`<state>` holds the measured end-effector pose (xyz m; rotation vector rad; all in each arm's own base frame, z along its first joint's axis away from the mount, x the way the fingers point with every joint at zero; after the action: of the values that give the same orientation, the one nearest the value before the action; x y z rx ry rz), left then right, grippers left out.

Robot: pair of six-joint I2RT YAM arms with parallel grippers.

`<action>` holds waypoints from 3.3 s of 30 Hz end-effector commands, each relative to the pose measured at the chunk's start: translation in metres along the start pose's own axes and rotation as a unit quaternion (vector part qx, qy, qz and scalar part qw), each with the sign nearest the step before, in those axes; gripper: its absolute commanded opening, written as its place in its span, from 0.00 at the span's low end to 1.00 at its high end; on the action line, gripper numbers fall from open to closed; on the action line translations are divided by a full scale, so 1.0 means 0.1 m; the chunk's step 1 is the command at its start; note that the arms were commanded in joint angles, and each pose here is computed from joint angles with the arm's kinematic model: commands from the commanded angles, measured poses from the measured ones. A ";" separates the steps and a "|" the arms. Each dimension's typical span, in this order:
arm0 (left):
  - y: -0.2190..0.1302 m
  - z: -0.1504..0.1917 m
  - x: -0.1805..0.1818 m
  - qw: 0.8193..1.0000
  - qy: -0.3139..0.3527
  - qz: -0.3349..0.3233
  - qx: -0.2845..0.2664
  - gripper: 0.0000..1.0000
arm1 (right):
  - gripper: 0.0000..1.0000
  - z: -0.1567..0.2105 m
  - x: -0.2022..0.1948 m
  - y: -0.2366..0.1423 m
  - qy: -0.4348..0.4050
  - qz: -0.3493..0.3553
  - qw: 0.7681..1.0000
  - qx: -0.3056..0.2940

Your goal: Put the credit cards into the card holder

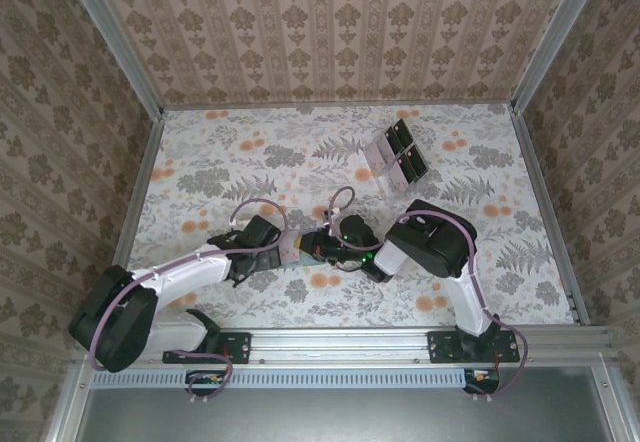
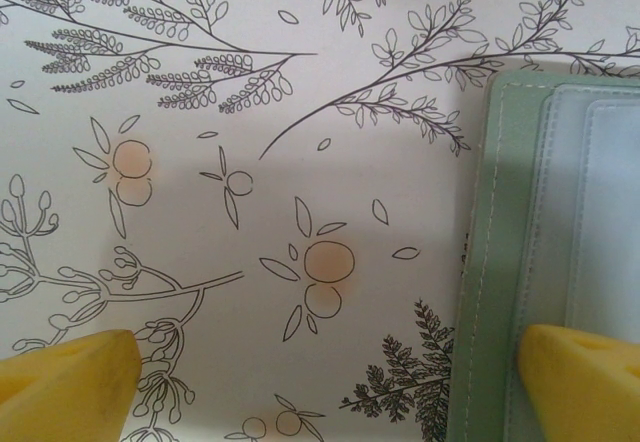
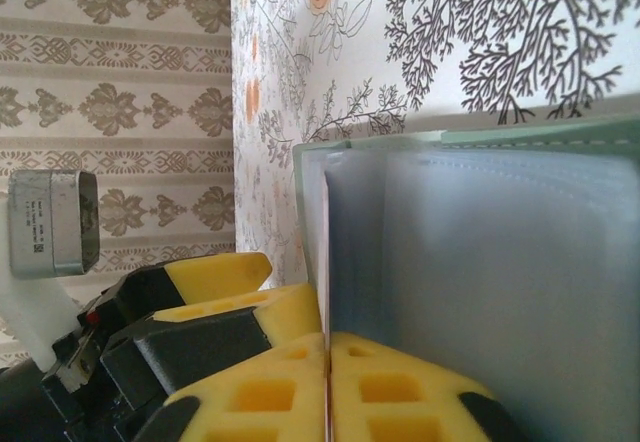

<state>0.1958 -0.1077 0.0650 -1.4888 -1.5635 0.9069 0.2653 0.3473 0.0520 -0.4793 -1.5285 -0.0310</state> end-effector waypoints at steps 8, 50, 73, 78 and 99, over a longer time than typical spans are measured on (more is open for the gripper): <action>-0.21 -0.29 0.10 0.998 -0.041 0.017 -0.035 1.00 | 0.57 0.03 0.06 -0.03 -0.029 0.101 0.994 0.037; 0.13 0.03 0.32 0.995 -0.085 -0.041 0.031 1.00 | 0.13 -0.12 0.18 0.16 -0.188 0.305 0.927 0.111; 0.16 0.04 0.29 0.996 -0.082 -0.027 0.031 1.00 | 0.13 -0.01 0.30 0.48 -0.173 0.268 0.938 0.136; 0.10 -0.02 0.26 0.996 -0.080 -0.018 0.024 1.00 | 0.26 -0.04 0.48 0.28 -0.190 0.258 0.941 0.109; -0.10 -0.26 0.22 0.999 -0.054 0.005 -0.007 1.00 | 0.24 -0.10 -0.11 -0.46 -0.145 0.342 0.926 0.060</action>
<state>0.2105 -0.0845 0.0816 -1.4626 -1.6717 1.0178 0.2684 0.3206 0.0641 -0.8434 -1.6346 0.6392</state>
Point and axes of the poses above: each hand's point on the last joint's axis, 136 mm out from that joint toward the fingers, its own y axis out along the fingers, its own x axis along the line the jaws close on, z = x × y, the point moved 5 cm from there along -y, back along the fingers, and after that the axes turned 7 degrees about y, right-handed, at the moved point
